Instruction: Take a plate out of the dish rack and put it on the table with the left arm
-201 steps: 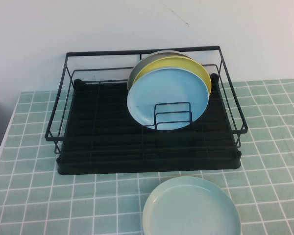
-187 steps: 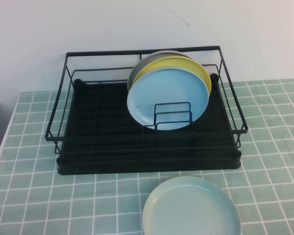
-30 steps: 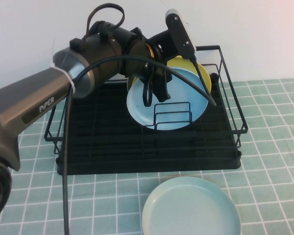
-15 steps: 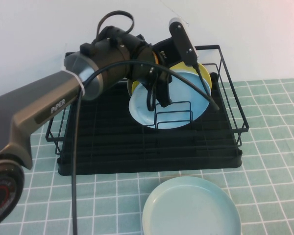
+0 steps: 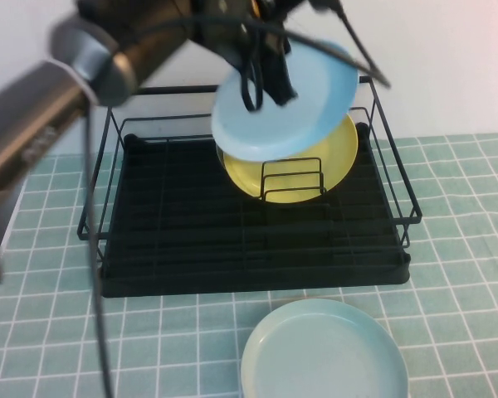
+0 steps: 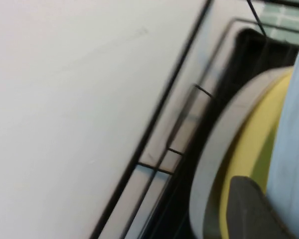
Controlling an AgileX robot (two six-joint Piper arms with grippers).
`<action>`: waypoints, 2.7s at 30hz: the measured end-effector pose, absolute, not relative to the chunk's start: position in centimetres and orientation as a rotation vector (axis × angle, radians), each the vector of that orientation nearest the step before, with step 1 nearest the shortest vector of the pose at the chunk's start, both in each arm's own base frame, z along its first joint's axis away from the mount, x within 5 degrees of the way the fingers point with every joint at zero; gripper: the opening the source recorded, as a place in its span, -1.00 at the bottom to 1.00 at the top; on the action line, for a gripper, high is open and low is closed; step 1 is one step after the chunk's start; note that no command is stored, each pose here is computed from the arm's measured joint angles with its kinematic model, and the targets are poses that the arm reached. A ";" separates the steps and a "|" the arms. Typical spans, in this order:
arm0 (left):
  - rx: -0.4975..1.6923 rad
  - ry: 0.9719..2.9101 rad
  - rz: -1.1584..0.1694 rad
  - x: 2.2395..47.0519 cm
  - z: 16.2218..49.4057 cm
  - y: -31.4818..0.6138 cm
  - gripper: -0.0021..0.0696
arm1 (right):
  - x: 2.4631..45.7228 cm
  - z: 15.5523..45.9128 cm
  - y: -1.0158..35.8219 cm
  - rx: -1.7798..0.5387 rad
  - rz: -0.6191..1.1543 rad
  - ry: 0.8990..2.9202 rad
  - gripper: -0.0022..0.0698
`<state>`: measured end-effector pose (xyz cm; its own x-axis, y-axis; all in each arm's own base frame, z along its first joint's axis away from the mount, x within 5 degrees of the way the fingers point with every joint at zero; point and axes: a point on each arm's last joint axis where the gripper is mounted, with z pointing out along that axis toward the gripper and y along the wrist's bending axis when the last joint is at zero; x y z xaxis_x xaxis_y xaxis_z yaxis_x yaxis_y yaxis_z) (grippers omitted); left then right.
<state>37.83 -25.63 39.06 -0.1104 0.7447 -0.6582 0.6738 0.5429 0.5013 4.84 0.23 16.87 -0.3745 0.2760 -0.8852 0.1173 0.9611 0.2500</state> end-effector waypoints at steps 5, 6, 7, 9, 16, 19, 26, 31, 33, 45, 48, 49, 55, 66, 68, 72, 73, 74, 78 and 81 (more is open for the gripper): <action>1.127 1.813 0.050 34.8 43.6 -23.6 -0.70 | 4.8 16.9 0.2 0.282 0.172 1.958 -0.94; 1.127 1.817 0.027 34.1 44.3 -23.1 -0.70 | 4.8 16.9 0.2 0.282 0.172 1.958 -0.94; 1.127 1.827 -0.005 33.4 44.9 -22.8 -0.70 | 4.8 16.9 0.2 0.282 0.172 1.958 -0.94; 1.144 1.854 -0.070 31.8 45.9 -22.2 -0.70 | 4.8 16.9 0.2 0.282 0.172 1.958 -0.94; 1.295 1.946 -0.383 26.2 48.0 -21.1 -0.70 | 4.8 16.9 0.2 0.282 0.172 1.958 -0.94; 1.310 1.947 -0.540 25.2 48.0 -21.6 -0.70 | 4.8 16.9 0.2 0.282 0.172 1.958 -0.94; 1.319 2.160 -0.754 25.4 42.6 -23.0 -0.70 | 4.8 16.9 0.2 0.282 0.172 1.958 -0.94; 1.269 2.448 -0.814 25.4 35.9 -23.1 -0.70 | 4.8 16.9 0.2 0.282 0.172 1.958 -0.94; 1.223 2.514 -0.857 25.2 33.8 -23.2 -0.70 | 4.8 16.9 0.2 0.282 0.172 1.958 -0.94; 0.851 2.604 -0.884 25.4 25.6 -23.0 -0.70 | 4.8 16.9 0.2 0.282 0.172 1.958 -0.94; 0.803 2.592 -0.857 25.6 24.8 -22.8 -0.70 | 4.8 16.9 0.2 0.282 0.172 1.958 -0.94; 0.792 2.588 -0.850 25.6 24.6 -22.7 -0.70 | 4.8 16.9 0.2 0.282 0.172 1.958 -0.94; 0.769 2.597 -0.836 25.9 24.0 -22.8 -0.63 | 4.8 16.9 0.2 0.282 0.172 1.958 -0.94; 0.863 2.518 -0.717 26.3 25.5 -22.3 0.03 | 4.8 16.9 0.2 0.282 0.172 1.958 -0.94; 0.896 2.447 -0.665 26.4 27.5 -22.0 -0.06 | 4.8 16.9 0.2 0.282 0.172 1.958 -0.94; 0.931 2.329 -0.540 25.7 32.4 -20.6 -0.60 | 4.8 16.9 0.2 0.282 0.172 1.958 -0.94; 0.927 2.300 -0.523 25.2 33.7 -20.1 -0.70 | 4.8 16.9 0.2 0.282 0.172 1.958 -0.94; 0.918 2.272 -0.510 24.7 35.0 -19.6 -0.78 | 4.8 16.9 0.2 0.282 0.172 1.958 -0.94; 0.854 2.178 -0.505 21.8 39.1 -17.3 -0.91 | 4.8 16.9 0.2 0.282 0.172 1.958 -0.94; 0.810 2.116 -0.516 20.0 41.2 -15.9 -0.93 | 4.8 16.9 0.2 0.282 0.172 1.958 -0.94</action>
